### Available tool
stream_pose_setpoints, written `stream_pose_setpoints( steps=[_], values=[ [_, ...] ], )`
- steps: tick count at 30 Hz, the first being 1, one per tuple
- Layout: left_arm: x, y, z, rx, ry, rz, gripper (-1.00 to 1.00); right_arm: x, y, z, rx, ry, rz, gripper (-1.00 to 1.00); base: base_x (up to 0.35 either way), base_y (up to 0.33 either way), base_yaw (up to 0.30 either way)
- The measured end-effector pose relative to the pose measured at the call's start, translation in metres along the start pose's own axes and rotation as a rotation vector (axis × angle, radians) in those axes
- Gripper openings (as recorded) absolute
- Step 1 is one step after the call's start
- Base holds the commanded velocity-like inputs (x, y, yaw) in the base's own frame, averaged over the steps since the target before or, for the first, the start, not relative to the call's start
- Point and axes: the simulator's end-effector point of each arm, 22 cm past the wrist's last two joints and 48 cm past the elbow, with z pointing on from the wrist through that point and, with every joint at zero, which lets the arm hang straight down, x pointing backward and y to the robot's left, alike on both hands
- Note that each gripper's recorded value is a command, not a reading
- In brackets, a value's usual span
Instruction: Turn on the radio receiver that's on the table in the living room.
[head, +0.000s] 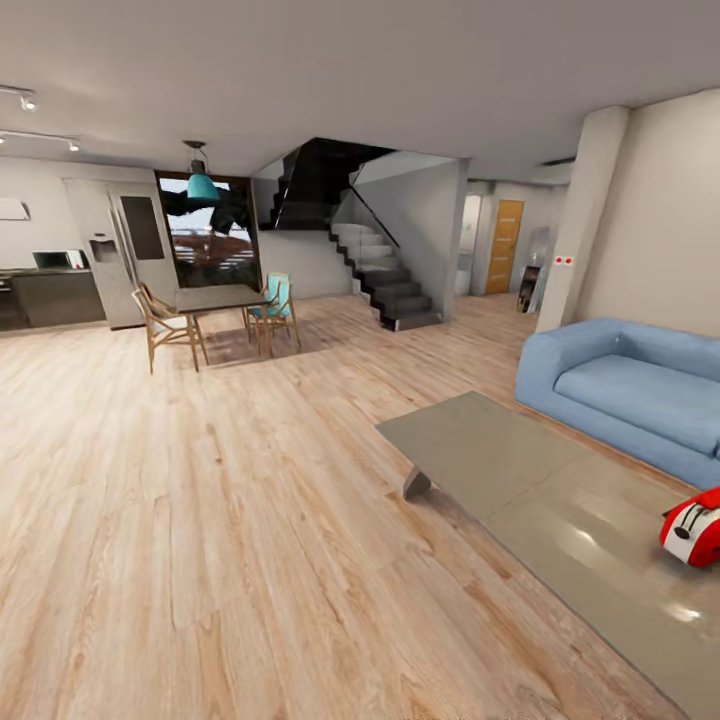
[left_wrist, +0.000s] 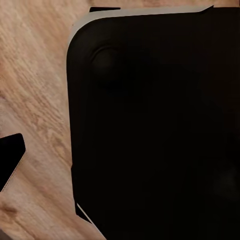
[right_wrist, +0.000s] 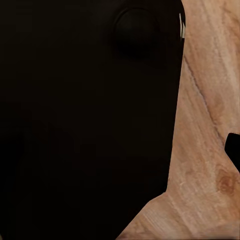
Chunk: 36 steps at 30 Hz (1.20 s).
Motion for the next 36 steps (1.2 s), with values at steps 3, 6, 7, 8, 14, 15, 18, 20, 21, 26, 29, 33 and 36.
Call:
stream_pose_setpoints(
  steps=[3,6,7,8,14,15,18,20,21,26,29,33,36],
  values=[
    [0.0,-0.0002,0.0,0.0,0.0,0.0,1.0,0.0,0.0,0.0,0.0,0.0,0.0,1.0,0.0,0.0,-0.282],
    [0.0,0.0002,0.0,0.0,0.0,0.0,1.0,0.0,0.0,0.0,0.0,0.0,0.0,1.0,0.0,0.0,-0.282],
    [0.0,0.0002,0.0,0.0,0.0,0.0,1.0,0.0,0.0,0.0,0.0,0.0,0.0,1.0,0.0,0.0,-0.282],
    [0.0,0.0001,0.0,0.0,0.0,0.0,1.0,0.0,0.0,0.0,0.0,0.0,0.0,1.0,0.0,0.0,-0.282],
    [0.0,0.001,0.0,-0.001,0.0,0.0,1.0,0.0,0.0,0.0,0.0,0.0,0.0,1.0,0.0,0.0,-0.282],
    [0.0,0.0011,0.0,-0.001,0.0,0.0,1.0,0.0,0.0,0.0,0.0,0.0,0.0,1.0,0.0,0.0,-0.282],
    [0.0,0.0012,0.0,-0.002,0.0,0.0,1.0,0.0,0.0,0.0,0.0,0.0,0.0,1.0,0.0,0.0,-0.282],
    [0.0,0.0009,0.0,-0.001,0.0,0.0,1.0,0.0,0.0,0.0,0.0,0.0,0.0,1.0,0.0,0.0,-0.282],
    [0.0,0.0006,0.0,-0.001,0.0,0.0,1.0,0.0,0.0,0.0,0.0,0.0,0.0,1.0,0.0,0.0,-0.282],
    [0.0,0.0011,0.0,-0.001,0.0,0.0,1.0,0.0,0.0,0.0,0.0,0.0,0.0,1.0,0.0,0.0,-0.282],
    [0.0,0.001,0.0,-0.001,0.0,0.0,1.0,0.0,0.0,0.0,0.0,0.0,0.0,1.0,0.0,0.0,-0.282],
    [0.0,0.0007,0.0,-0.001,0.0,0.0,1.0,0.0,0.0,0.0,0.0,0.0,0.0,1.0,0.0,0.0,-0.282],
    [0.0,0.0002,0.0,0.0,0.0,0.0,1.0,0.0,0.0,0.0,0.0,0.0,0.0,1.0,0.0,0.0,-0.282]
  ],
)
